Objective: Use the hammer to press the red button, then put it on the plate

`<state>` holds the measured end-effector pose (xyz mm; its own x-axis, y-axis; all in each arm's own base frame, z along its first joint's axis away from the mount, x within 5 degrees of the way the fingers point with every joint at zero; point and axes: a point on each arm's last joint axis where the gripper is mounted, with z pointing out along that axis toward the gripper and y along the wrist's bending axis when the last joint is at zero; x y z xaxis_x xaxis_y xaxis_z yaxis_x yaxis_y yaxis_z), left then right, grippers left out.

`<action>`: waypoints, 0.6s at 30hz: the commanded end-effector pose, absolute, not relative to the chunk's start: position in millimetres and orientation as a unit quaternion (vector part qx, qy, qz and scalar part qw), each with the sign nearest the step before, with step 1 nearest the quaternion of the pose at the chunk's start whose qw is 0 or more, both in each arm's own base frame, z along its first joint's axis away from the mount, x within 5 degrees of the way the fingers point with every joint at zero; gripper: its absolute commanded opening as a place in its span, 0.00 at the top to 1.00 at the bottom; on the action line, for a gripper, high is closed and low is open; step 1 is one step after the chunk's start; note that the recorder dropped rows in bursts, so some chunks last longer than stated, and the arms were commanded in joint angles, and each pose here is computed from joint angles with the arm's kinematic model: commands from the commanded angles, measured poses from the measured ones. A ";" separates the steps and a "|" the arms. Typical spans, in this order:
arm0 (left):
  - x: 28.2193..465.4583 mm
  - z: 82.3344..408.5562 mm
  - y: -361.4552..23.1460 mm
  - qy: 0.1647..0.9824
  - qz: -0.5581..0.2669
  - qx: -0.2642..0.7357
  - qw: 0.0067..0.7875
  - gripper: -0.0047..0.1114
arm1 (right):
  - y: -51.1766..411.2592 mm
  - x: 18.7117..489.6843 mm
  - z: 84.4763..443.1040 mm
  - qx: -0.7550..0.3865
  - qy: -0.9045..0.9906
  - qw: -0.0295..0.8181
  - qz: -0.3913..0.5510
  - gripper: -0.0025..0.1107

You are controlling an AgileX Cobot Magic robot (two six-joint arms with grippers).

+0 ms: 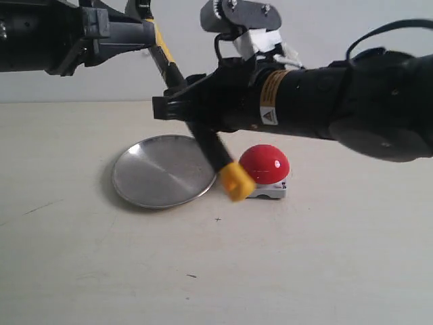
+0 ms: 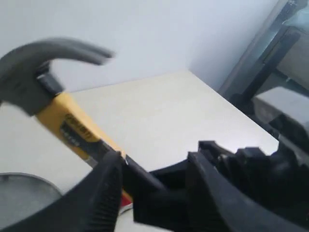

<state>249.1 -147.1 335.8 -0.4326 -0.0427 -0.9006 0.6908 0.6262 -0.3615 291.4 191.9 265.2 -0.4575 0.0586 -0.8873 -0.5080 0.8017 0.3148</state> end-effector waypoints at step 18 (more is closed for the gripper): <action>85.8 307.2 -45.7 0.665 -0.175 0.173 0.706 0.96 | 115.5 223.2 308.3 -0.092 0.869 0.475 0.103 0.98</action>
